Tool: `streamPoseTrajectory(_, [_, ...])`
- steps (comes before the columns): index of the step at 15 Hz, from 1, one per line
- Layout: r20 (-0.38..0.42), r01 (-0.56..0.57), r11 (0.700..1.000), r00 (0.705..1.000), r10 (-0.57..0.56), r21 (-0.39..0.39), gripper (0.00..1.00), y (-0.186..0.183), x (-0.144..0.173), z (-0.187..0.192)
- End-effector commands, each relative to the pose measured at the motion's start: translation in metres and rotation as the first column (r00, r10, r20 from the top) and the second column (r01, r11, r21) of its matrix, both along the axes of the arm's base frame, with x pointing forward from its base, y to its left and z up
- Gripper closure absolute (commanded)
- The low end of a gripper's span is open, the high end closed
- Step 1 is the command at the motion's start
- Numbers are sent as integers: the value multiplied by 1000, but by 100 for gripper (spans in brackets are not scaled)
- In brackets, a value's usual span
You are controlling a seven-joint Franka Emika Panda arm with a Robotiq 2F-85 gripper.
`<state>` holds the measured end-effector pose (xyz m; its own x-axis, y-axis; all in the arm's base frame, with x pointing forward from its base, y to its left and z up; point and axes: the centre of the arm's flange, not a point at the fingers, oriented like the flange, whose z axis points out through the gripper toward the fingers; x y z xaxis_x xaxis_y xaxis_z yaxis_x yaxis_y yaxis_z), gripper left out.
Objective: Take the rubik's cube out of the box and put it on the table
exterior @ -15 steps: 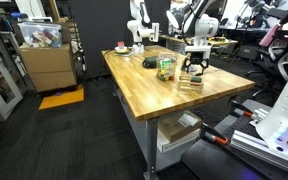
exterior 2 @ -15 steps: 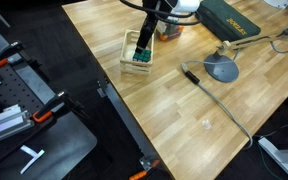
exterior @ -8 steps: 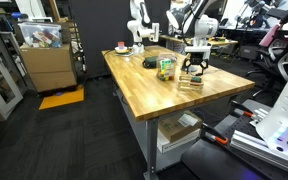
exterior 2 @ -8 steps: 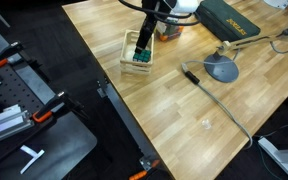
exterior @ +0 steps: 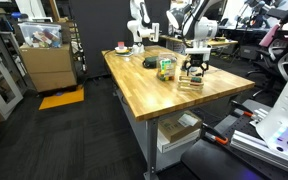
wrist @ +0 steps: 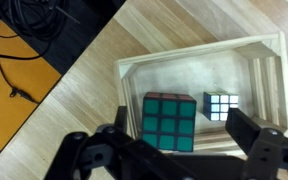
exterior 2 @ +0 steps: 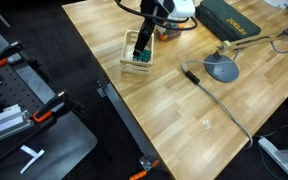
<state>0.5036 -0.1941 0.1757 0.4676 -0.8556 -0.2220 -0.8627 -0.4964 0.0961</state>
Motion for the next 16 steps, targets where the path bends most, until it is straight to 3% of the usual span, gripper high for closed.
streamPoseTrajectory(1, [-35,8,1000,999,-7,22,0,1,5,-14])
streamPoseTrajectory(16, [-105,-1,998,994,8,65,0,5,14,-36])
